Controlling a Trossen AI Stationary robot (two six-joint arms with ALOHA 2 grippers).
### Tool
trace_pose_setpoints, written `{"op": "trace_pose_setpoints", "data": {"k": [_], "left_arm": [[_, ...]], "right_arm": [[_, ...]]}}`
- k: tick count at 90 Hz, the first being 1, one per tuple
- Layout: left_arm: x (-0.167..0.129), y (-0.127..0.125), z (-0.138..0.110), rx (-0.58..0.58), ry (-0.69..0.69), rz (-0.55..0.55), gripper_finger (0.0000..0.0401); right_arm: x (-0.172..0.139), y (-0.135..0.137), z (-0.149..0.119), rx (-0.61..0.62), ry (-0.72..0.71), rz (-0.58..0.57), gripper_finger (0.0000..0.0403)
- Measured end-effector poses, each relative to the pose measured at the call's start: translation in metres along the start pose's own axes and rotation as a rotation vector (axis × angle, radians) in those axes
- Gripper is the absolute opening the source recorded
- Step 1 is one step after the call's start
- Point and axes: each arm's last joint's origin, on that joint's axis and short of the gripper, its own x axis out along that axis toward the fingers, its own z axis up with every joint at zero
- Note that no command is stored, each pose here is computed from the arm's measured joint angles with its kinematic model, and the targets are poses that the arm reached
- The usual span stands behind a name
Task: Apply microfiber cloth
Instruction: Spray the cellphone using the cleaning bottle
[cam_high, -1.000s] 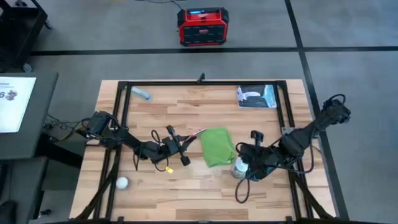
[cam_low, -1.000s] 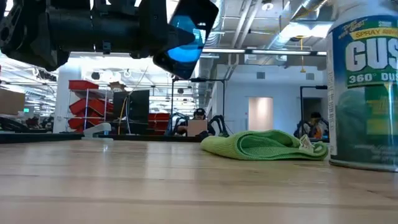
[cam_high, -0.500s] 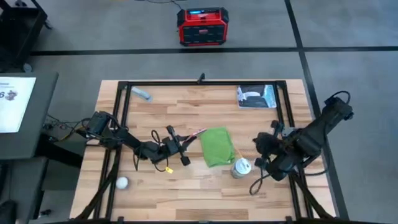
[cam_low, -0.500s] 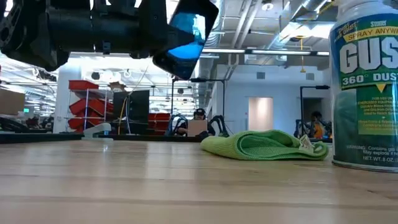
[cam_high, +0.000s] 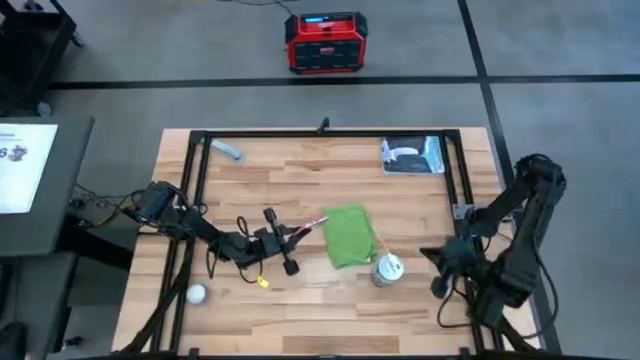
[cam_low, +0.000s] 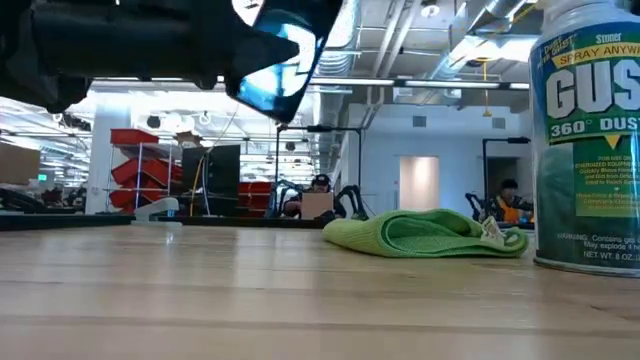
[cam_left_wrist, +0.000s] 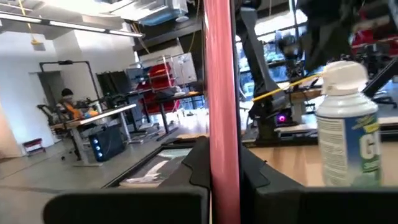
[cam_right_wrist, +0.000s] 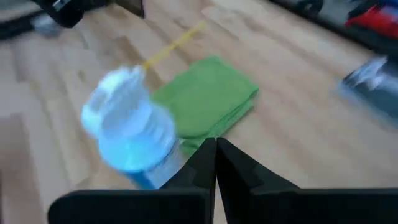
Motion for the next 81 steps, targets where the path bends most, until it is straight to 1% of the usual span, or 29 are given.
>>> {"op": "trace_pose_setpoints", "data": {"k": [13,19,25,33,49,63,81], "left_arm": [[-0.005,-0.005,0.002,-0.007,-0.006,-0.023,0.0002],[-0.006,-0.006,0.003,-0.019,-0.007,-0.031,0.0002],[-0.008,-0.008,0.003,-0.023,-0.008,-0.039,0.0002],[-0.009,-0.009,0.004,-0.029,-0.01,-0.047,0.0002],[-0.011,-0.011,0.005,-0.053,-0.011,-0.058,0.0002],[-0.013,-0.013,0.005,-0.057,-0.013,-0.068,0.0002],[-0.014,-0.014,0.006,-0.066,-0.013,-0.071,0.0002]], "right_arm": [[0.01,0.005,-0.036,0.077,-0.02,0.156,0.0],[0.016,0.012,-0.049,0.073,-0.025,0.205,0.0],[0.023,0.018,-0.06,0.063,-0.028,0.228,0.0],[0.032,0.028,-0.074,0.026,-0.038,0.224,0.0],[0.06,0.04,-0.103,-0.008,-0.083,0.164,0.0],[0.087,0.046,-0.125,-0.009,-0.133,0.116,0.0],[0.114,0.048,-0.148,0.018,-0.149,0.078,0.0]]}}
